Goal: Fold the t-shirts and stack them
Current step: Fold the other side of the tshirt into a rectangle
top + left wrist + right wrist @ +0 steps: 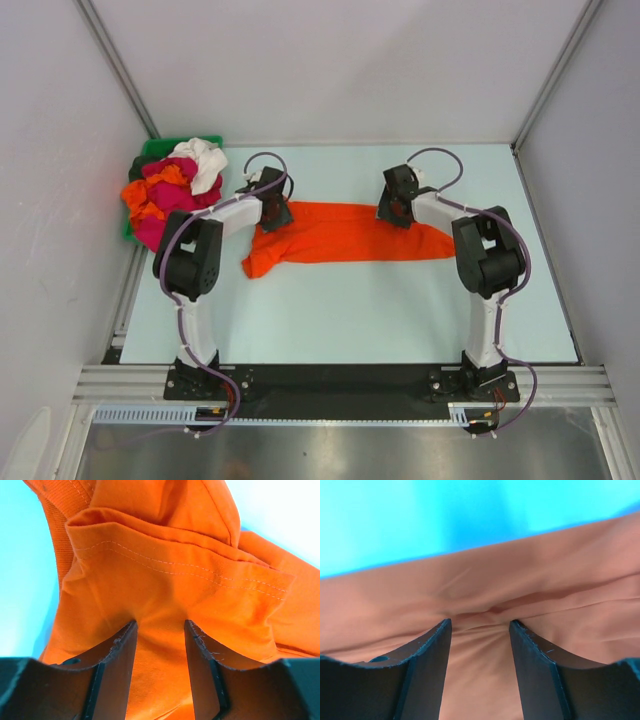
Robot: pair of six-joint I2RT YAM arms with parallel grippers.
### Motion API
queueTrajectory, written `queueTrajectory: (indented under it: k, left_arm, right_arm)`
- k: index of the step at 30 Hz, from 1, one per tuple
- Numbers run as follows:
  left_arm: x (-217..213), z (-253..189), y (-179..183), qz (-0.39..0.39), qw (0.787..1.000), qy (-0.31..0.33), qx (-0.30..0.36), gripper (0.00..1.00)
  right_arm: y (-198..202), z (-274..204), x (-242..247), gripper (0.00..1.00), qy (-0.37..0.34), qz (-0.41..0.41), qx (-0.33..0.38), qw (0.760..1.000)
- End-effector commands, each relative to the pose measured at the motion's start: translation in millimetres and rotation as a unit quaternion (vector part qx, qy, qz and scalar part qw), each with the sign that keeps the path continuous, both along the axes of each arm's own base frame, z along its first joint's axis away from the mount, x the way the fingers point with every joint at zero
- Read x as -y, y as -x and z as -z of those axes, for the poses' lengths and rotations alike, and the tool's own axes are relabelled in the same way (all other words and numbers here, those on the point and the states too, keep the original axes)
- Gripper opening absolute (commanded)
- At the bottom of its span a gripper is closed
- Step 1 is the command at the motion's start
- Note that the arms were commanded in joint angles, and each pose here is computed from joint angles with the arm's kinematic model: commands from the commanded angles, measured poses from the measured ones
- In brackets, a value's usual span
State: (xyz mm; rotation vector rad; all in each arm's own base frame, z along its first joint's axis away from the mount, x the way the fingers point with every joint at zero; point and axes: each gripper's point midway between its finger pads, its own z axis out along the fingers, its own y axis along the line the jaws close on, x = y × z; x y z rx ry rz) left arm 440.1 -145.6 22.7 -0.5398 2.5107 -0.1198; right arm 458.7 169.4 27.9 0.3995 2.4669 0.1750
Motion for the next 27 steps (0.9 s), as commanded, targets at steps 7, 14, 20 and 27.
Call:
queueTrajectory:
  k: [7, 14, 20, 27]
  left_arm:
    - [-15, 20, 2, -0.008, 0.999, -0.021, -0.03, 0.49]
    - [-17, 19, 2, -0.011, 0.999, -0.021, -0.03, 0.49]
    - [-17, 20, 1, -0.01, 0.999, -0.021, -0.032, 0.49]
    - [-18, 19, 0, -0.009, 0.999, -0.023, -0.031, 0.49]
  right_arm:
    - [32, 25, 69, 0.57, 0.064, 0.069, -0.07, 0.993]
    - [42, 15, 114, 0.58, 0.049, 0.13, -0.073, 0.988]
    - [47, 10, 140, 0.58, 0.06, 0.159, -0.076, 0.982]
    - [54, 16, 170, 0.58, 0.059, 0.202, -0.096, 0.973]
